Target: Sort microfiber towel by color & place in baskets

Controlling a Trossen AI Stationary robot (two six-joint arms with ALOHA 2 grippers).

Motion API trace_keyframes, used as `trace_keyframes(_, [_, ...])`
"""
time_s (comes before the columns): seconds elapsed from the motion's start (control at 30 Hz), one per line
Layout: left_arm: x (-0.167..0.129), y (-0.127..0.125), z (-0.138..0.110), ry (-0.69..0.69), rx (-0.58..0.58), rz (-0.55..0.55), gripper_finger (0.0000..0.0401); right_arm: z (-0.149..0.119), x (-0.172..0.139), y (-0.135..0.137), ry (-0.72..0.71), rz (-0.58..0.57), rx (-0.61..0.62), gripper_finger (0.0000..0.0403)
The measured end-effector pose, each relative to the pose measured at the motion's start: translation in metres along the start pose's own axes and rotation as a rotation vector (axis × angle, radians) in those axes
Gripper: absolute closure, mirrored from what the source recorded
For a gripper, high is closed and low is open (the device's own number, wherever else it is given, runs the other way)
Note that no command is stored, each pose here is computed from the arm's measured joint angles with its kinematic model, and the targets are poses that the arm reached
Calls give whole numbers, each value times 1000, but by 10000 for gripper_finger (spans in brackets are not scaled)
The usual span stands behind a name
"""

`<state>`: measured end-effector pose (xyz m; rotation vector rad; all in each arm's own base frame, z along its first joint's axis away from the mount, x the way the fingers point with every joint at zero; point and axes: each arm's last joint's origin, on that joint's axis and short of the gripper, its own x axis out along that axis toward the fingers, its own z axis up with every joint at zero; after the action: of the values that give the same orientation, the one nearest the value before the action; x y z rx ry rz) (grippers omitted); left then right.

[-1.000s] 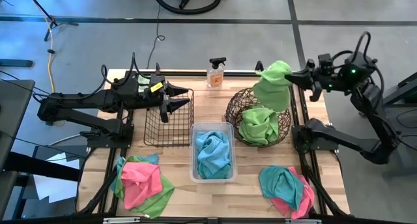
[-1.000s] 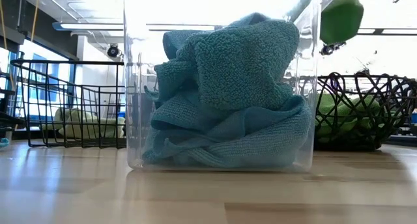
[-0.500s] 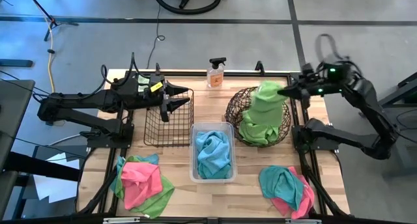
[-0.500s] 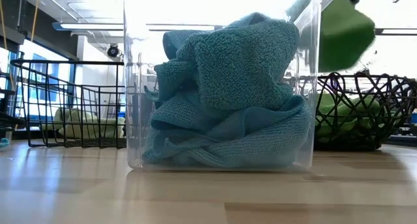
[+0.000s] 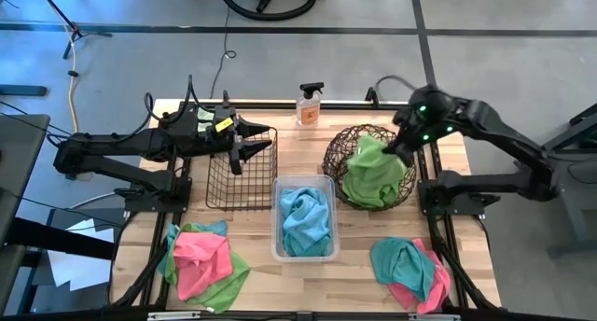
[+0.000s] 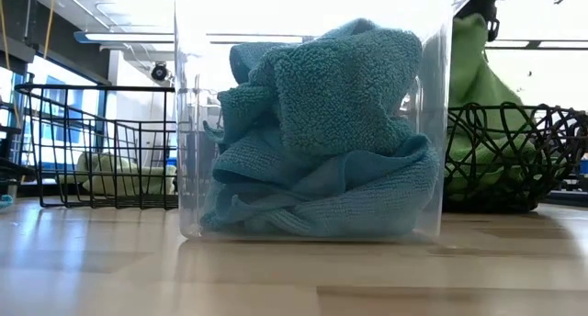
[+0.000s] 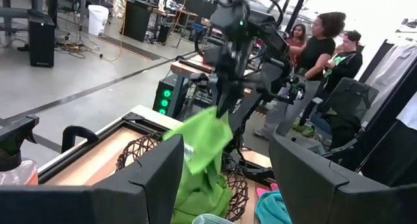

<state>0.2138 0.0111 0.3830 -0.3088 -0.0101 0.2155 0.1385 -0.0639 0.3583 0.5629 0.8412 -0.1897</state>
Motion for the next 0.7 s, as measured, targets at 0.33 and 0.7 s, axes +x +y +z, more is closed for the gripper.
trace_keyframes(0.33, [0,0,0,0,1,0,185,9,52,4,219,-302,-52,403])
trace_keyframes(0.7, [0,0,0,2,1,0,185,22,99,-6,360,-395,-54,403])
